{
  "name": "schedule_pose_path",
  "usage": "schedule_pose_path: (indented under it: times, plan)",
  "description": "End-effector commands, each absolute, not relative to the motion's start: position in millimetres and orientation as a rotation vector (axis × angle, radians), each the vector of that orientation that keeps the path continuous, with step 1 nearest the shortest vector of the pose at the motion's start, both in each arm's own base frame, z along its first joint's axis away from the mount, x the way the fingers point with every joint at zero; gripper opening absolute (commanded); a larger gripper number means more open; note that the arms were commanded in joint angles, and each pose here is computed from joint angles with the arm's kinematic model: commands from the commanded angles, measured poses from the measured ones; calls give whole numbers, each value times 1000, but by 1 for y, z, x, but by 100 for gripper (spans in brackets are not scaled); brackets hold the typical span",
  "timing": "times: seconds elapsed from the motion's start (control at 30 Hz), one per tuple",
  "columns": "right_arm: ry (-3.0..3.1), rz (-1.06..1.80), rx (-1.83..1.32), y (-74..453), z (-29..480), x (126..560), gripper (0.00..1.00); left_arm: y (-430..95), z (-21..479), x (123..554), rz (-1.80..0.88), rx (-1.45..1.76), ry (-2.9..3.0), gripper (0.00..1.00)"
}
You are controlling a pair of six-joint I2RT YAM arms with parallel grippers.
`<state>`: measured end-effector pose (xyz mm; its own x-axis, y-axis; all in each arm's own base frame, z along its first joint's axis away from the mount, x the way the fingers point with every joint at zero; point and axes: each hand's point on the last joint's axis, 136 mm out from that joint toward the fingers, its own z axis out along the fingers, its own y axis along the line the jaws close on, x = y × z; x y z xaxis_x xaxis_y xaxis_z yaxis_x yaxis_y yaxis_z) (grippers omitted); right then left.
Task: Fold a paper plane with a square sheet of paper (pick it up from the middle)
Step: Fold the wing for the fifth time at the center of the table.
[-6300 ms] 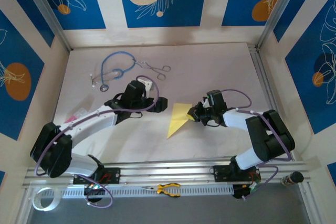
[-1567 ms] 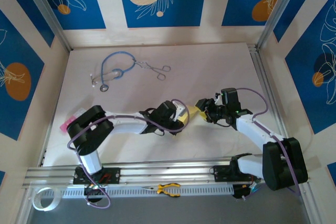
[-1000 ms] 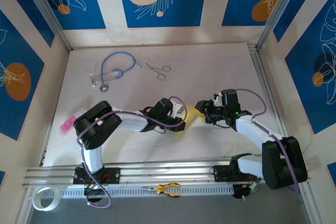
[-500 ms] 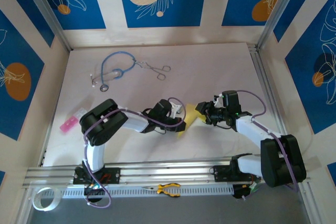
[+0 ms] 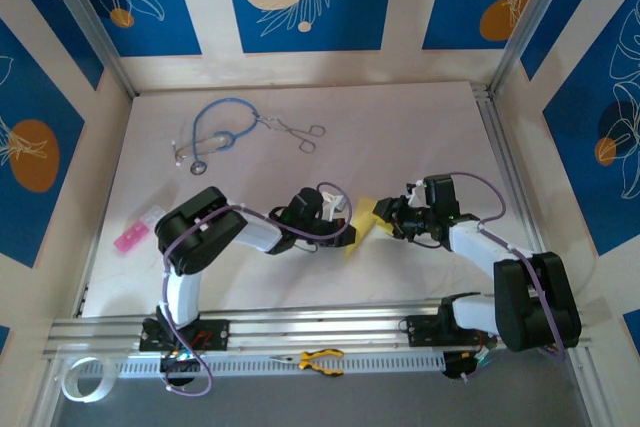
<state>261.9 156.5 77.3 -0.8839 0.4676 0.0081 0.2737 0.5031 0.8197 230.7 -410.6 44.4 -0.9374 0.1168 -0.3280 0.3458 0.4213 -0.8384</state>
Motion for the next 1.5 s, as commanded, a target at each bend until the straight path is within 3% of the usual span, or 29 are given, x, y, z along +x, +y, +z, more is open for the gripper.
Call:
schedule_pose_path:
  times: [0.0,0.53,0.97,1.2,1.47]
  plan:
    - [2553,1345,592,157,73,254,42,-410,42,233,-1608,351,2449,0]
    - [2571,1336,513,157,67,252,37,-406,32,236,-1629,261,2467,0]
    - [2586,1297,449,157,60,258,22,-404,25,237,-1655,184,2478,0]
    - [2559,1300,392,163,61,265,9,-405,23,238,-1674,143,2491,0]
    - [2527,1289,393,166,59,273,4,-405,16,239,-1693,80,2516,0]
